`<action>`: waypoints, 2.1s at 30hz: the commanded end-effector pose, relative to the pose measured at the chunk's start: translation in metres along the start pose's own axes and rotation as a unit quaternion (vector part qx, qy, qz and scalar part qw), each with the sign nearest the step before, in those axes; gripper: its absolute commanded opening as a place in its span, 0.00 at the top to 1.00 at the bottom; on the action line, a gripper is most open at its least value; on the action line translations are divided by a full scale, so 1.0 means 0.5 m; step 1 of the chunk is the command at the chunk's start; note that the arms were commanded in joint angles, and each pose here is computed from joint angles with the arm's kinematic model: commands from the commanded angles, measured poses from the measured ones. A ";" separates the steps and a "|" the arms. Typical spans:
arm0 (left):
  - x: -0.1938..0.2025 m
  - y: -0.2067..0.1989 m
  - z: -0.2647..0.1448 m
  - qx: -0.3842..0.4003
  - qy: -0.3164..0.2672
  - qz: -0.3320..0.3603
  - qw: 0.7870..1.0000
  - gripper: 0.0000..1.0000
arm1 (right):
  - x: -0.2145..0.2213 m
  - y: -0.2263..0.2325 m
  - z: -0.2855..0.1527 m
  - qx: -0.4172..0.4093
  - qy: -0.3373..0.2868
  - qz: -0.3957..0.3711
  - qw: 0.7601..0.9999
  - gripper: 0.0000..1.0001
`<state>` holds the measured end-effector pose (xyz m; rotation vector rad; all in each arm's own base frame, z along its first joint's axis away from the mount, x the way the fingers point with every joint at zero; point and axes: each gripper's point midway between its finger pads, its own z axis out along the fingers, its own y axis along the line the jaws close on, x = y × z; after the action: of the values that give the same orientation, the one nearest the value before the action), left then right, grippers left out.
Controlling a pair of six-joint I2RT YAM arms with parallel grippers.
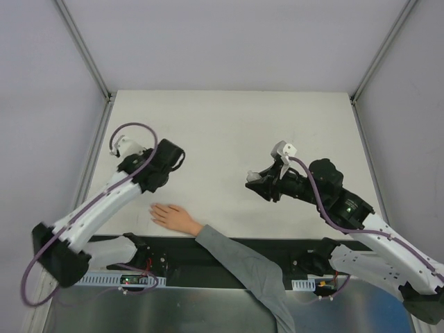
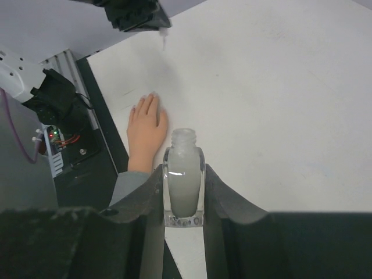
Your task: Paint the nails
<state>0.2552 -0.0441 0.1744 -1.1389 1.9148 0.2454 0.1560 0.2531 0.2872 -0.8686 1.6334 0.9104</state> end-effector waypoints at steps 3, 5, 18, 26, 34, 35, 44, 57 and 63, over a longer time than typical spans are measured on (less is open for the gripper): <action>-0.025 -0.202 -0.256 0.487 0.077 0.076 0.867 1.00 | -0.041 0.086 0.060 -0.149 -0.006 0.024 0.989 1.00; -0.047 -0.230 -0.336 0.575 0.065 0.107 0.809 1.00 | -0.065 0.111 0.075 -0.192 -0.017 0.033 0.981 1.00; -0.055 -0.272 -0.595 0.793 -0.001 0.138 0.594 1.00 | -0.101 0.105 0.121 -0.198 -0.049 0.076 0.976 1.00; -0.038 -0.282 -0.610 0.803 0.005 0.115 0.584 1.00 | -0.118 0.071 0.110 -0.160 -0.078 0.082 0.981 1.00; -0.048 -0.285 -0.624 0.811 0.005 0.092 0.578 1.00 | -0.121 0.071 0.105 -0.164 -0.083 0.085 0.979 1.00; -0.050 -0.285 -0.624 0.810 0.005 0.088 0.579 1.00 | -0.122 0.071 0.106 -0.165 -0.083 0.086 0.979 1.00; -0.052 -0.288 -0.624 0.809 0.008 0.081 0.582 1.00 | -0.124 0.071 0.102 -0.163 -0.087 0.083 0.979 1.00; -0.039 -0.292 -0.628 0.811 0.023 0.077 0.579 1.00 | -0.142 0.071 0.094 -0.159 -0.103 0.079 0.979 1.00; -0.040 -0.290 -0.628 0.812 0.028 0.070 0.579 1.00 | -0.140 0.067 0.097 -0.154 -0.103 0.082 0.979 1.00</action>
<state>0.2000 -0.2855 0.3988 0.3359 1.3912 -1.2222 0.1606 0.3214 0.3230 -0.8505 1.5350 1.3525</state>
